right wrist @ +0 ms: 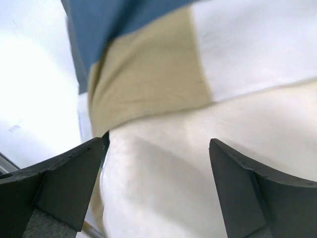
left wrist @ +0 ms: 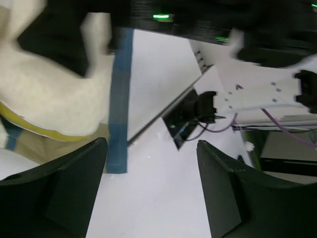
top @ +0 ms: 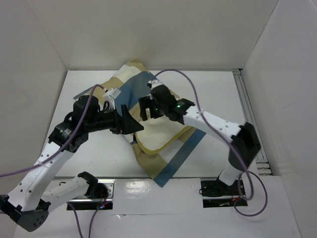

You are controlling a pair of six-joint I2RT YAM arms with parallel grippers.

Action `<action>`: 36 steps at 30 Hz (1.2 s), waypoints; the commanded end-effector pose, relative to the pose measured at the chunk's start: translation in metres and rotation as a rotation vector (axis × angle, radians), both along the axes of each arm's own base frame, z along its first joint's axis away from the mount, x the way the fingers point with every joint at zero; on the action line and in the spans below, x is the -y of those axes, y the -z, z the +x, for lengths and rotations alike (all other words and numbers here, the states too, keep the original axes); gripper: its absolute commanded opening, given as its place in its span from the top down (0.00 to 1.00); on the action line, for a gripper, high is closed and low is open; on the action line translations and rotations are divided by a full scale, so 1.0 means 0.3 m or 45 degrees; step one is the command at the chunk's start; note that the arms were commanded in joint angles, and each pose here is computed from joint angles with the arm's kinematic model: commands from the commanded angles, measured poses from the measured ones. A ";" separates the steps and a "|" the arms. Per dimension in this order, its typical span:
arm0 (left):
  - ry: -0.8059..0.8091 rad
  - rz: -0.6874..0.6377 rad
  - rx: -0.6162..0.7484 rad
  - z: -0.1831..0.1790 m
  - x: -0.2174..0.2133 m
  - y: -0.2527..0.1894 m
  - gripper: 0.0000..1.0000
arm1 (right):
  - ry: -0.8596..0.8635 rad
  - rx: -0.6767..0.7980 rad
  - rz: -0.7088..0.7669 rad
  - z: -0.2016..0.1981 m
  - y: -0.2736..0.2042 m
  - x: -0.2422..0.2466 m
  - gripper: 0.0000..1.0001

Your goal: Put the pillow into the pillowcase

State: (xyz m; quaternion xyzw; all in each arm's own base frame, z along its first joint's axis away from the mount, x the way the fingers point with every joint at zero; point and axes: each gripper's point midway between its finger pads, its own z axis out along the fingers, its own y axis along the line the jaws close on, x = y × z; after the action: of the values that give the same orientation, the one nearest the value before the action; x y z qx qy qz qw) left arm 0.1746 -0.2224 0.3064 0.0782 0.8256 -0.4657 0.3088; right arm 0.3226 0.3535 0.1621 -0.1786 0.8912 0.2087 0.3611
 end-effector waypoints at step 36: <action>-0.659 1.416 -0.099 0.587 -0.128 0.581 0.30 | 0.651 -0.332 0.194 -0.070 0.166 0.746 0.01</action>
State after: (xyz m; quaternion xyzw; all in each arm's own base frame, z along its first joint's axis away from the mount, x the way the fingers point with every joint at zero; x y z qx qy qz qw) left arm 0.3369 -0.1968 0.1112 0.0204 0.9615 0.0848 0.2606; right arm 0.3156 0.1217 0.1138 0.0977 0.9305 0.1631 0.3132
